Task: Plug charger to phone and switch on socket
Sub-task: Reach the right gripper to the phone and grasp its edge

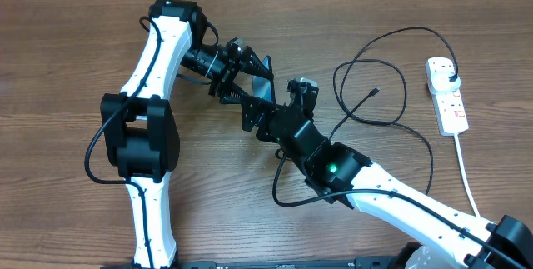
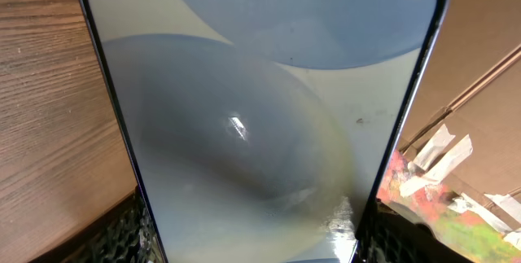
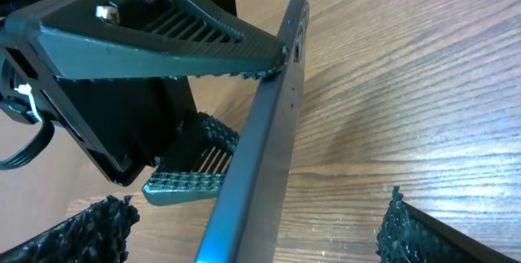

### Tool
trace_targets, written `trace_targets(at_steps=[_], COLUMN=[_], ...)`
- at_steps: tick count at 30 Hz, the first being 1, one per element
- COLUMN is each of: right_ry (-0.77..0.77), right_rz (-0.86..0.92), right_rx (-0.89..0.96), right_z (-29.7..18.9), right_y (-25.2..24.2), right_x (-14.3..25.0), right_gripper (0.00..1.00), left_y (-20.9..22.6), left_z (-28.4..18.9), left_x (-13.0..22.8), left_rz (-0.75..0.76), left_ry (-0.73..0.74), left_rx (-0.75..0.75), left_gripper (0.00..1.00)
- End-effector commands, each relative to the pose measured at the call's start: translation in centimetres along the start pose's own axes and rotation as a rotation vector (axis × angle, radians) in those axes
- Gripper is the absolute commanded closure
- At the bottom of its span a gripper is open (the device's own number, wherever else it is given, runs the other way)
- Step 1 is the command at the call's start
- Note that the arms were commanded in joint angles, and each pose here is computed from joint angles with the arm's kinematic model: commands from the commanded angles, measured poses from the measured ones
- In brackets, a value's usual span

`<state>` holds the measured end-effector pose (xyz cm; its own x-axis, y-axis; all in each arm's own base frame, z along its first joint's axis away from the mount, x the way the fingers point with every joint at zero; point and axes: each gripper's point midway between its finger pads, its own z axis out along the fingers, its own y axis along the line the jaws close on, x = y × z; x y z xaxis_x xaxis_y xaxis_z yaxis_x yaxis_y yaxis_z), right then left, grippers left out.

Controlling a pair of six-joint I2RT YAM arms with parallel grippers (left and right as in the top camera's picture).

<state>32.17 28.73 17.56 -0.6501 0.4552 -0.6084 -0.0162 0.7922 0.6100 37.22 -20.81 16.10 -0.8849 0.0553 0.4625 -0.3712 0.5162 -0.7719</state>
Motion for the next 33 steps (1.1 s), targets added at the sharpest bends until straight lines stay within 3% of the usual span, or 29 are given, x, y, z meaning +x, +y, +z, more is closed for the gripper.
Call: trace_targets(at_steps=[1,8,15,23,33], right_ry=[-0.051,-0.115,-0.151,-0.133,-0.139], right_rz=[-0.049,-0.144,-0.128,-0.14,-0.136], right_rx=[0.026,0.008,-0.007,0.016,0.008], right_z=[0.5,1.5,1.4,2.3,2.4], right_y=[0.1,0.8,1.3,0.6,0.8], right_x=[-0.1,-0.9,-1.6,-0.8,-0.9], right_gripper=[0.04,0.21,0.42,0.49,0.69], left_y=[-1.7,-1.7,-1.7,-1.7,-1.7], left_z=[-0.2,-0.2,-0.2,-0.2,-0.2], left_x=[0.2,0.2,0.1,0.0,0.0], left_rz=[0.023,0.024,0.027,0.033,0.033], left_ry=[0.001,0.001,-0.001,-0.004,-0.004], left_rx=[0.055,0.055,0.055,0.056,0.056], left_gripper=[0.4,0.39,0.39,0.38,0.38])
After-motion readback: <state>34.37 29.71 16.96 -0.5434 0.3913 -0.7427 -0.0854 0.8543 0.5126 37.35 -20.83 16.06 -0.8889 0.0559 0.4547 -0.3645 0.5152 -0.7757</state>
